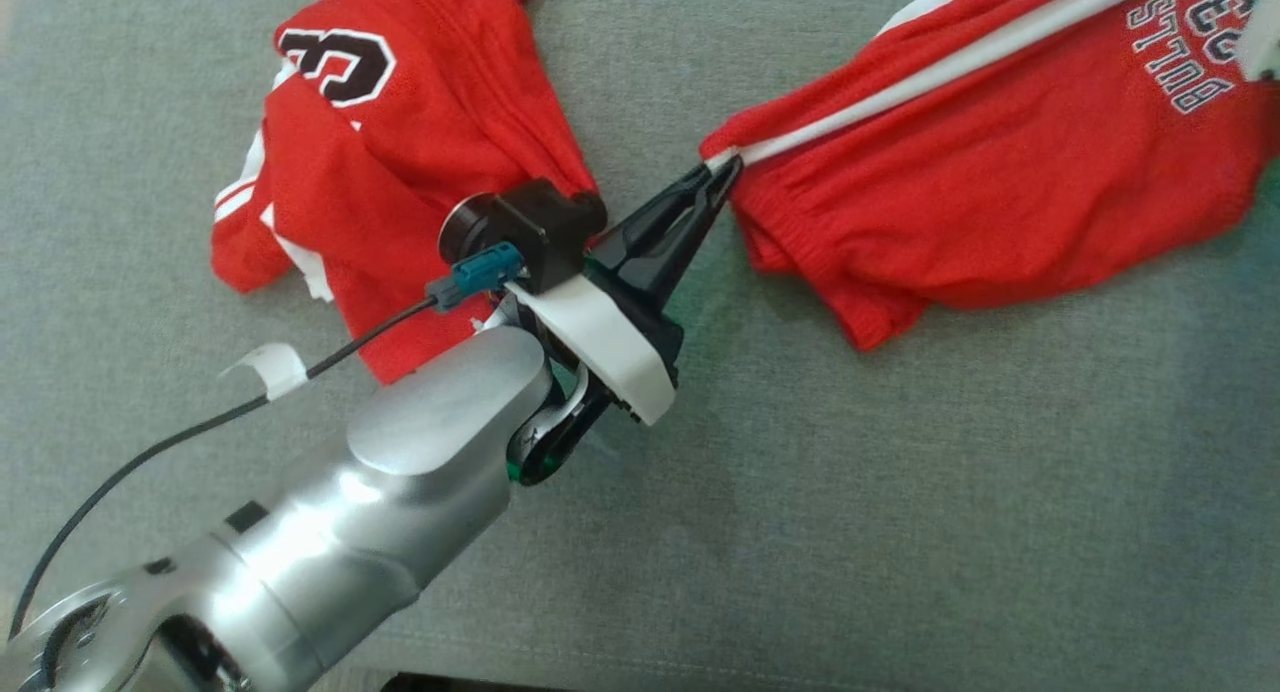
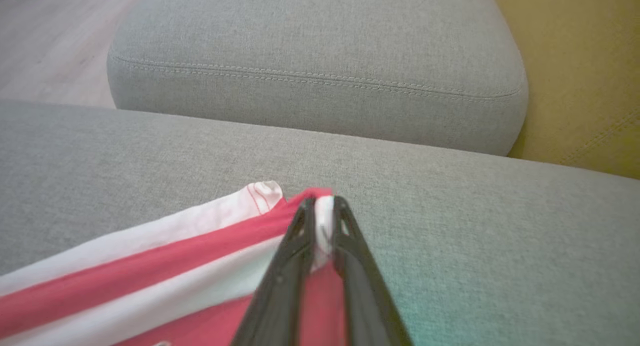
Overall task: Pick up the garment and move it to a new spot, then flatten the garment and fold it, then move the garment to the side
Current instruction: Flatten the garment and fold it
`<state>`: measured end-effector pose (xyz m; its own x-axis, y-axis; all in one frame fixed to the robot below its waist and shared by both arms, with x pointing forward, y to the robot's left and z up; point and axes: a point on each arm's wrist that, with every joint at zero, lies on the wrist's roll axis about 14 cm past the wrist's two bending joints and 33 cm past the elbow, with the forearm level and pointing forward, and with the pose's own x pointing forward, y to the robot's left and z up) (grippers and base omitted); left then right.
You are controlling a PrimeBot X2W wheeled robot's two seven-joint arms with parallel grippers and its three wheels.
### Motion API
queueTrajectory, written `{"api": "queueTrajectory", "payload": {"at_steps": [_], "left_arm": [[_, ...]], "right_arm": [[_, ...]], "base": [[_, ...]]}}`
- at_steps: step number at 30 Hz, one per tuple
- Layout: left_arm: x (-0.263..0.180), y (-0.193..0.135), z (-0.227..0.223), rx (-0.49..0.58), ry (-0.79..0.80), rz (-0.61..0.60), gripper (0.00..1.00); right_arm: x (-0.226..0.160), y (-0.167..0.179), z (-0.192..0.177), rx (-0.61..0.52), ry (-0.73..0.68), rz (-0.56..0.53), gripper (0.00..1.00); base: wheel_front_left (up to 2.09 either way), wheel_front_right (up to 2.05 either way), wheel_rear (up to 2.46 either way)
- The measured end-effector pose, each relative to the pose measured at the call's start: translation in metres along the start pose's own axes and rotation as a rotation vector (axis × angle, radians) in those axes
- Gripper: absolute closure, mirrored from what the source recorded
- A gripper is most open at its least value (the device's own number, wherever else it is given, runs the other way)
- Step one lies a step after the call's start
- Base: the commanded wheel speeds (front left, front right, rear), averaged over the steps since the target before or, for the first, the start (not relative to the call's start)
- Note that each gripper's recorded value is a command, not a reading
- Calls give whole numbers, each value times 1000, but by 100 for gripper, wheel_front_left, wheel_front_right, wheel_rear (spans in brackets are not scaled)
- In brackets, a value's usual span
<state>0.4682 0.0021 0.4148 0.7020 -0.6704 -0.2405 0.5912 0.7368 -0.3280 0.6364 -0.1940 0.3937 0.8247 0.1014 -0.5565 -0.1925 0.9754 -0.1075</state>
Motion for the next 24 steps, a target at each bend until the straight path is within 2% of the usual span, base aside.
{"api": "queueTrajectory", "payload": {"at_steps": [1, 2, 3, 10, 16, 24], "left_arm": [[0, 3, 0, -1, 0, 16, 54], [-1, 8, 0, 3, -3, 34, 9], [-2, 13, 2, 9, -10, 52, 0], [-7, 22, 16, 28, -45, 102, 0], [-18, 27, 45, 78, -113, 171, 0], [-54, 32, 115, 183, -344, 307, 0]], "right_arm": [[1, 0, 1, 8, -9, -1, 0], [3, 0, 3, 15, -17, -4, 0], [3, -1, 6, 22, -28, -7, 0], [-12, -13, 27, 50, -129, -39, 0], [-42, -8, 67, 99, -321, -33, 0], [-100, 17, 90, 223, -546, 39, 0]], "base": [[0, 0, 0], [0, 0, 0], [0, 0, 0], [0, 0, 0], [0, 0, 0], [0, 0, 0]]}}
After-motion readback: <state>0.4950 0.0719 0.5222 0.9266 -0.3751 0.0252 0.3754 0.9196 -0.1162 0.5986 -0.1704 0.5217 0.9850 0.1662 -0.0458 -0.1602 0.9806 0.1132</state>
